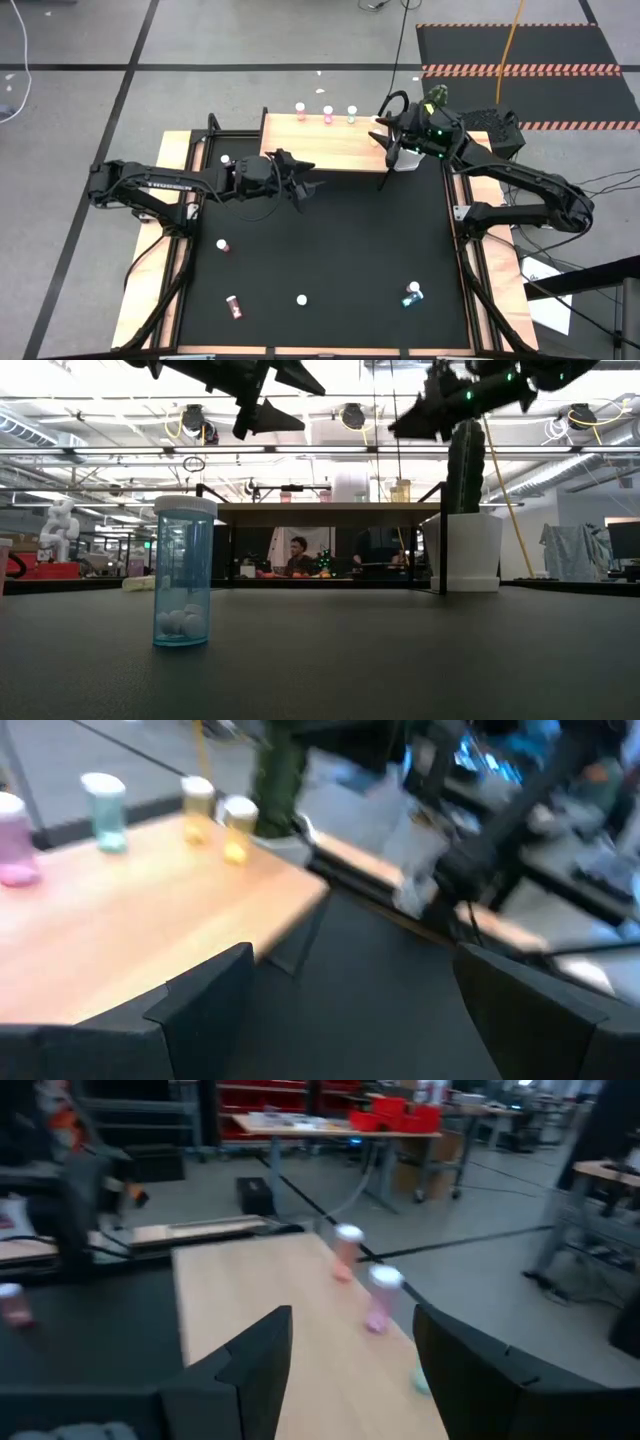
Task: Pick and place medicine bottles onto shelf by color
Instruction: Put the right blue pill bottle on the shelf aligned with the other blue pill bottle
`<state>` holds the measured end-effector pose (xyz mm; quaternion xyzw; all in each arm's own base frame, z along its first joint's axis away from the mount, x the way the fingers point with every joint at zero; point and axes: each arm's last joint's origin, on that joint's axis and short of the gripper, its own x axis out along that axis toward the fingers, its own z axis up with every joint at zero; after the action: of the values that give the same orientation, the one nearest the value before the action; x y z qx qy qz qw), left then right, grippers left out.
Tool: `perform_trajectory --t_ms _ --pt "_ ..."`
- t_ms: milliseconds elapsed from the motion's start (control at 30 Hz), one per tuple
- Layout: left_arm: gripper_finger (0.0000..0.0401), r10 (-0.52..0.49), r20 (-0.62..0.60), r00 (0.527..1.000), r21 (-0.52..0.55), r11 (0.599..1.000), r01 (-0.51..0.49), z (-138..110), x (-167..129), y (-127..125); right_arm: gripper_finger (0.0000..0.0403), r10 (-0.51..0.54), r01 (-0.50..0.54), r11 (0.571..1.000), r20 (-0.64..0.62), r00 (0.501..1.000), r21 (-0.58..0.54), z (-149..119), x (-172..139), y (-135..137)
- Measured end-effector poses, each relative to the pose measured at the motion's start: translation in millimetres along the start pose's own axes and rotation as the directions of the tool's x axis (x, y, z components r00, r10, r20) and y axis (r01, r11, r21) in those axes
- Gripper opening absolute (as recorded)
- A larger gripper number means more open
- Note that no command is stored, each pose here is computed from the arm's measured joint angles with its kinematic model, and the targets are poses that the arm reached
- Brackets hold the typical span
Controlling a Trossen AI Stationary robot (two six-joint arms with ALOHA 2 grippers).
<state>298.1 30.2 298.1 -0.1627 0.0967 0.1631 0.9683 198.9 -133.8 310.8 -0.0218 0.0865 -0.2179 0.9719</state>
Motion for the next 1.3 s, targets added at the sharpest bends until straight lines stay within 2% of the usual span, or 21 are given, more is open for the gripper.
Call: perform_trajectory --t_ms 100,233,333,500,667,800,933,1033,1167,1300 --pt "0.0344 -0.057 -0.079 0.995 0.031 0.998 0.06 1.6 -15.8 -1.1 0.0204 0.062 -0.062 0.998 -0.012 0.998 -0.026 17.7 -5.6 13.8" --pt "0.0344 -0.031 -0.174 0.984 0.046 0.998 0.04 1.3 -40.3 1.1 0.0202 0.174 -0.176 0.983 -0.053 0.983 -0.054 36.4 -13.4 38.8" --pt "0.0344 0.004 -0.206 0.979 0.033 0.999 0.003 3.3 -56.7 4.8 0.0202 0.25 -0.253 0.966 -0.059 0.967 -0.051 45.3 -17.6 61.1" --pt "0.0344 0.106 -0.322 0.941 0.029 0.994 -0.102 -0.8 -84.8 18.9 0.0201 0.279 -0.279 0.96 -0.041 0.959 0.002 47.8 -16.4 106.5" --pt "0.0344 0.157 -0.412 0.898 -0.042 0.981 -0.191 -5.3 -108.7 28.0 0.0201 0.308 -0.307 0.951 -0.037 0.951 0.02 38.4 -8.1 161.7" --pt "0.0344 0.189 -0.491 0.851 -0.135 0.948 -0.288 -11.0 -127.8 33.8 0.0201 0.349 -0.348 0.936 -0.013 0.937 0.045 32.1 -0.7 211.4" --pt "0.0344 0.183 -0.599 0.78 -0.199 0.909 -0.366 -20.3 -145.9 35.5 0.0201 0.301 -0.302 0.953 -0.063 0.952 -0.007 31.3 4.8 258.3" --pt "0.0344 0.171 -0.647 0.743 -0.19 0.907 -0.375 -25.9 -154.4 32.3 0.0201 0.24 -0.246 0.966 -0.078 0.968 -0.074 28.3 6.6 287.0" --pt "0.0344 0.14 -0.664 0.734 -0.166 0.93 -0.328 -29.6 -158.2 24.5 0.0201 0.163 -0.176 0.977 -0.109 0.981 -0.121 11.7 5.2 312.9" --pt "0.0344 0.109 -0.673 0.731 -0.162 0.943 -0.29 -32.8 -161.3 16.4 0.0201 0.093 -0.098 0.995 -0.155 0.983 -0.022 -4.2 -4.3 324.8"
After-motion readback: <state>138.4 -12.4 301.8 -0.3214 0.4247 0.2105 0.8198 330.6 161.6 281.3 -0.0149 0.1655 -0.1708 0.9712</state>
